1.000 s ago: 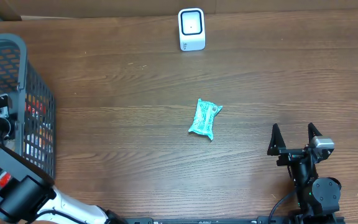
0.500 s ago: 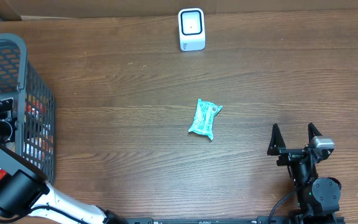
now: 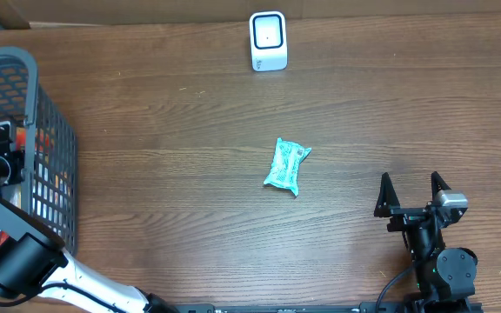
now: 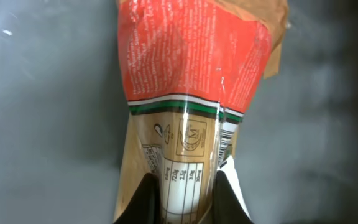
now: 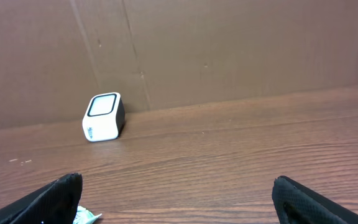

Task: Scan the item barcode
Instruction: 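Grasp the red-and-tan snack bag in the basket with the left gripper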

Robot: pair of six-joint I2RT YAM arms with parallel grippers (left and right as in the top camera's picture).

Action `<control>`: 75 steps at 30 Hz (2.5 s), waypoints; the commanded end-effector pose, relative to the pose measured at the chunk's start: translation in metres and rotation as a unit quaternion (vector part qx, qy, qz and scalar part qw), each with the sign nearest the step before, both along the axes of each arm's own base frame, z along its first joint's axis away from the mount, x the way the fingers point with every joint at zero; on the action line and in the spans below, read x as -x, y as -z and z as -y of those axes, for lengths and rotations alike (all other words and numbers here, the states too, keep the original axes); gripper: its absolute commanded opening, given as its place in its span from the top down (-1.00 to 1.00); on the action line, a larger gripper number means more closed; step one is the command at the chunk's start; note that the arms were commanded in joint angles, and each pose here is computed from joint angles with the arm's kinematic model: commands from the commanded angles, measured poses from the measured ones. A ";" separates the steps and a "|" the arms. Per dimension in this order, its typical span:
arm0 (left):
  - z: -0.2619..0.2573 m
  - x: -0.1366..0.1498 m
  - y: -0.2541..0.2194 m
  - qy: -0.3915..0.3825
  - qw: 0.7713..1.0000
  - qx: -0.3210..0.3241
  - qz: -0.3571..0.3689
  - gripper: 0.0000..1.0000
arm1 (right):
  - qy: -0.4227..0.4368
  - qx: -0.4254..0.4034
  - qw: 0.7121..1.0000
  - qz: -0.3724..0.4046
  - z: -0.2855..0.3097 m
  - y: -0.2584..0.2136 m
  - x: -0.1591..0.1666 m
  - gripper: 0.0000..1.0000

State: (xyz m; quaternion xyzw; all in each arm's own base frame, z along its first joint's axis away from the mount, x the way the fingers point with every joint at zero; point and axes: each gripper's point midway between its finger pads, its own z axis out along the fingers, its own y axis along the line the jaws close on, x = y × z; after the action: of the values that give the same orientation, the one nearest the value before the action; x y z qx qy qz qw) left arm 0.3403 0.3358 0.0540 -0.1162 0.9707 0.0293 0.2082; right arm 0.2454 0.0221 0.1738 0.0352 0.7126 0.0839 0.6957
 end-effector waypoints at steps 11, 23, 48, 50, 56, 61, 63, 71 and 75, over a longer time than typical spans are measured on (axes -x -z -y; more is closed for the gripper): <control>-0.012 0.033 0.055 -0.169 0.980 -0.004 -0.106 0.31 | 0.001 0.002 1.000 0.002 0.000 0.002 0.000 -1.00; -0.026 0.021 0.059 -0.171 0.982 -0.035 -0.066 -0.60 | 0.001 0.002 1.000 0.002 0.000 0.002 0.000 -1.00; -0.021 0.004 0.060 -0.153 0.986 -0.047 -0.051 0.92 | 0.001 0.002 1.000 0.002 0.000 0.002 0.000 -1.00; -0.023 -0.005 0.040 -0.150 0.986 -0.056 -0.039 0.92 | 0.001 0.002 1.000 0.002 0.000 0.002 0.000 -1.00; -0.024 -0.034 -0.054 -0.171 0.981 -0.081 0.035 0.92 | 0.001 0.002 1.000 0.002 0.000 0.002 0.000 -1.00; -0.015 -0.042 -0.159 -0.164 0.970 -0.127 0.123 0.92 | 0.001 0.002 1.000 0.002 0.000 0.002 0.000 -1.00; -0.012 -0.038 -0.191 -0.165 0.963 -0.148 0.152 0.92 | 0.001 0.002 1.000 0.002 0.000 0.002 0.000 -1.00; -0.005 -0.018 -0.254 -0.181 0.943 -0.197 0.197 0.92 | 0.001 0.002 1.000 0.002 0.000 0.002 0.000 -1.00; -0.002 -0.015 -0.255 -0.189 0.943 -0.189 0.198 0.92 | 0.001 0.002 1.000 0.002 0.000 0.002 0.000 -1.00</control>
State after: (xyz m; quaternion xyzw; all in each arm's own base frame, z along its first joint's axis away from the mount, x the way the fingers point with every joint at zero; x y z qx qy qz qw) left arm 0.3581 0.3347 0.2969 -0.2426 0.8580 0.2216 0.3949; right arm 0.2454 0.0221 0.1739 0.0349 0.7125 0.0840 0.6958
